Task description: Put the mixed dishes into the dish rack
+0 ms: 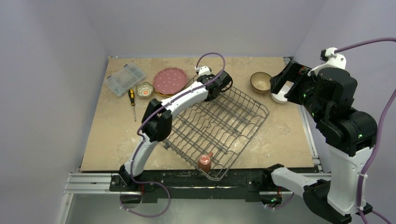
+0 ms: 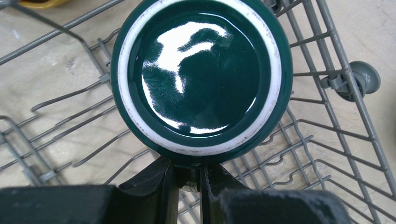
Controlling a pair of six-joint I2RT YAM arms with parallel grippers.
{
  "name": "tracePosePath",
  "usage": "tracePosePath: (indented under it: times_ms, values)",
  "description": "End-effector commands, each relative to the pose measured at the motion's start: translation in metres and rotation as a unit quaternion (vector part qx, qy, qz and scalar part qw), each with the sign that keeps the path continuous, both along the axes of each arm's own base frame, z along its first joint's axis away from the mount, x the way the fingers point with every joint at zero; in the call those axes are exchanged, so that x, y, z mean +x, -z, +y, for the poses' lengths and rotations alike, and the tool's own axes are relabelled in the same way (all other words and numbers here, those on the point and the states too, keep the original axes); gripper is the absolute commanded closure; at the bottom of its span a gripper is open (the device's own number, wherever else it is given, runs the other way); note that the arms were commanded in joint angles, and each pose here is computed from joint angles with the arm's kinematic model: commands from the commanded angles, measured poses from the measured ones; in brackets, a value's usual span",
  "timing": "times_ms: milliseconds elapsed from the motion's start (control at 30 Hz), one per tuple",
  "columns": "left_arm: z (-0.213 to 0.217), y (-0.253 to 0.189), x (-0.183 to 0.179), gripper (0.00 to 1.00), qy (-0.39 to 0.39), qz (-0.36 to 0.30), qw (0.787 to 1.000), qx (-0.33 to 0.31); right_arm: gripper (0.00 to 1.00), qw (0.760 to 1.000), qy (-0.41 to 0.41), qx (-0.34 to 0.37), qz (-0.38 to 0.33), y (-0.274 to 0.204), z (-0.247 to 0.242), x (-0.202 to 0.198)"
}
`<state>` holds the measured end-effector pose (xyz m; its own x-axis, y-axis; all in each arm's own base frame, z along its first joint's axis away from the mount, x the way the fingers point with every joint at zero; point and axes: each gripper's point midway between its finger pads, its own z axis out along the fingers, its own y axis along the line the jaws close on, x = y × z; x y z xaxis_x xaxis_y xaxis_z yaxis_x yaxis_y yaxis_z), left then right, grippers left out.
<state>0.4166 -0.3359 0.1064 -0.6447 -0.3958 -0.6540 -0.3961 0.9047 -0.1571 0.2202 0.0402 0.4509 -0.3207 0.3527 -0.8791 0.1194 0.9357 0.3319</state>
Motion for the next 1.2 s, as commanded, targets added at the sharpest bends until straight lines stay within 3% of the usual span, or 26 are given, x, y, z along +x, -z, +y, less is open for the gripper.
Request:
tracePosePath:
  times_ms: [0, 533, 633, 800, 900, 1000, 1167]
  values:
    - [-0.018, -0.030, 0.039, 1.00, 0.008, -0.073, 0.997, -0.038, 0.02, 0.999, 0.016, -0.027, -0.013, -0.010, -0.011, 0.000]
    - [-0.006, -0.023, 0.063, 1.00, 0.026, -0.096, 0.995, 0.028, 0.02, 0.999, 0.022, -0.029, 0.014, 0.006, -0.008, 0.010]
    - [-0.008, -0.018, 0.066, 0.87, 0.035, -0.091, 0.995, 0.025, 0.02, 0.999, 0.023, -0.025, 0.012, 0.005, -0.008, 0.009]
    - [-0.009, -0.010, 0.067, 0.49, 0.050, -0.070, 0.996, 0.012, 0.02, 1.000, 0.021, -0.014, 0.012, 0.004, -0.006, 0.006]
    - [-0.006, -0.017, 0.062, 0.38, 0.054, -0.058, 0.997, 0.004, 0.02, 1.000, 0.019, -0.006, 0.014, 0.006, -0.005, 0.002]
    - [-0.008, -0.035, 0.051, 0.21, 0.068, -0.046, 0.996, -0.024, 0.02, 1.000, 0.016, 0.006, 0.014, 0.009, -0.005, -0.005]
    - [-0.011, -0.078, 0.020, 0.07, 0.105, -0.024, 0.991, -0.078, 0.02, 0.999, -0.017, 0.029, 0.022, 0.025, 0.007, -0.016]
